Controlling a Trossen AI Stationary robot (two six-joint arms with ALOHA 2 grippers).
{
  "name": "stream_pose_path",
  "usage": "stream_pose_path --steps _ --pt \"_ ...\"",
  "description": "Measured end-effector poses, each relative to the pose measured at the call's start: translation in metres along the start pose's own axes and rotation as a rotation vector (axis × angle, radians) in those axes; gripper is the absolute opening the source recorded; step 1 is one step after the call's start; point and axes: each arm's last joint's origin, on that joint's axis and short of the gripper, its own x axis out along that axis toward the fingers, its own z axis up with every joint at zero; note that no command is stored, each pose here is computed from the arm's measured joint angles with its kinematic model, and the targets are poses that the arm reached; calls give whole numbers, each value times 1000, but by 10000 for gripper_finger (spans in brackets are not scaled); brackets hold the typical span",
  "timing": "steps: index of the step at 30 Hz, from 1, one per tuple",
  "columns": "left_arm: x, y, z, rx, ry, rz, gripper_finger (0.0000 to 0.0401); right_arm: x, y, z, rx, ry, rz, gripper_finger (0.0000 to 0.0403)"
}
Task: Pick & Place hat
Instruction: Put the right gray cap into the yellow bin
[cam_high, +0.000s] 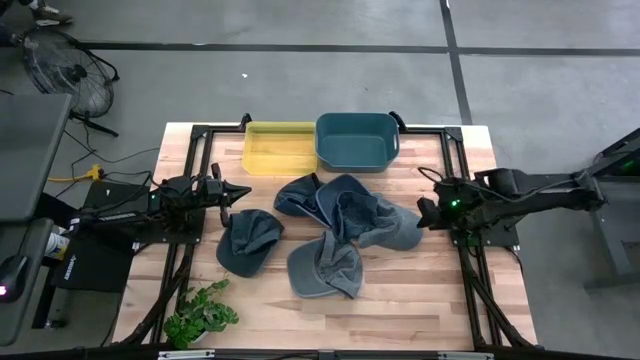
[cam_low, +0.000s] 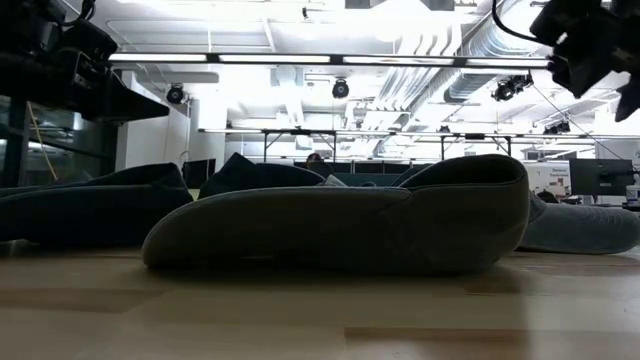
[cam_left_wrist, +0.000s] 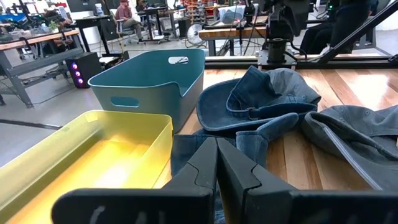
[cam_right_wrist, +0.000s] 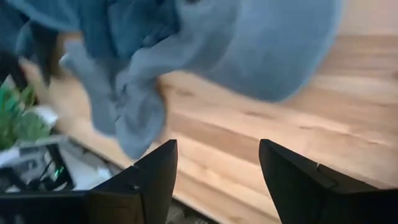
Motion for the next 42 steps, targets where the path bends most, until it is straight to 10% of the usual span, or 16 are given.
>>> stream_pose_path --steps 32,42 --pt "0 0 0 0 0 0 1 110 -13 -71 -118 -306 -466 222" --pt "0 0 0 0 0 -1 1 132 10 -89 -194 -289 -120 222"
